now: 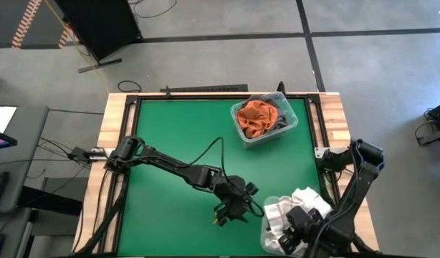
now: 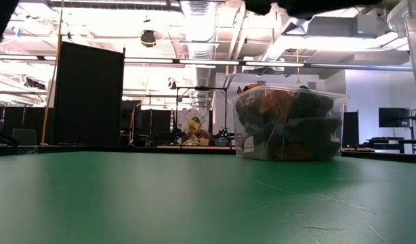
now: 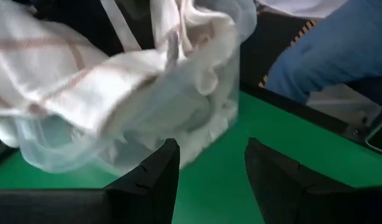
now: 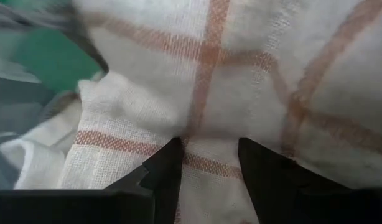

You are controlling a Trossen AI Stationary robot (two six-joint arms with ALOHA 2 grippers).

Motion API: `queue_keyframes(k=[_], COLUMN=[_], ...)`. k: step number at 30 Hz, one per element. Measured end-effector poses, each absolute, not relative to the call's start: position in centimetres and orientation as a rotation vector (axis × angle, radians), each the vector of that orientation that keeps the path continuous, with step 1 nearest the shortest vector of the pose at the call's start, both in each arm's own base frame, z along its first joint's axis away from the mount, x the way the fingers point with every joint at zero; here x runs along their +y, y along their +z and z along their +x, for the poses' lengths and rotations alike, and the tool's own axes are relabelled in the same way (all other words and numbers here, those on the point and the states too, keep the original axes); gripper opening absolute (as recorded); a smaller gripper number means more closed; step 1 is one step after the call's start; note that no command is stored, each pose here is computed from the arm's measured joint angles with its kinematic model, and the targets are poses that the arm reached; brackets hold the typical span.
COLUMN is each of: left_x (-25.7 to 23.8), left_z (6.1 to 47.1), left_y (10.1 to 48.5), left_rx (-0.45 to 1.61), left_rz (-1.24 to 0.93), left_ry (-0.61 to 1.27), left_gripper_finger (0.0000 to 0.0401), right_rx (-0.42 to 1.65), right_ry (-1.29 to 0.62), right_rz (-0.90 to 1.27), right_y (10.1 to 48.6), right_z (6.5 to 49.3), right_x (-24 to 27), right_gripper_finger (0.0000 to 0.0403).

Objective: Sort towels by color in basket
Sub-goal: Put the white patterned towel into the bottom transparent bin

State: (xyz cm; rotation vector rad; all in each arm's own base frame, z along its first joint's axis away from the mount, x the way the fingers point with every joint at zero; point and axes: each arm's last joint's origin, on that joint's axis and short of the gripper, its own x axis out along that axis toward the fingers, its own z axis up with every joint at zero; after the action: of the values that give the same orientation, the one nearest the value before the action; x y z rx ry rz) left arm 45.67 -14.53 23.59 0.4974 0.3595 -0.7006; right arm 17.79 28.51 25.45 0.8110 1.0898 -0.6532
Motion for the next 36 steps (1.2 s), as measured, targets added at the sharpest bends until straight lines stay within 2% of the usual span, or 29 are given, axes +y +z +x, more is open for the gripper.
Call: queue_keyframes(k=[11,20,28,36], left_x=[-14.3,-14.1,-13.6,-12.1], left_z=[45.3,44.9,44.7,44.7], left_y=[23.0,22.3,21.8,21.6], left_rx=[0.444,0.539,0.611,0.677], left_rz=[0.503,0.515,0.552,0.542], left_ry=[-0.700,-0.678,-0.627,-0.590], left_gripper_finger=[0.0171,0.0171,0.0171,0.0171], right_rx=[1.171,1.171,1.167,1.033], right_ry=[-0.674,-0.764,-0.767,-0.675], right_rz=[0.861,0.905,0.947,0.937], right_y=[21.3,20.0,20.2,23.3], right_z=[18.9,19.6,20.5,21.0], right_x=[28.7,27.5,27.0,25.8], right_gripper_finger=[0.0193,0.0193,0.0193,0.0193])
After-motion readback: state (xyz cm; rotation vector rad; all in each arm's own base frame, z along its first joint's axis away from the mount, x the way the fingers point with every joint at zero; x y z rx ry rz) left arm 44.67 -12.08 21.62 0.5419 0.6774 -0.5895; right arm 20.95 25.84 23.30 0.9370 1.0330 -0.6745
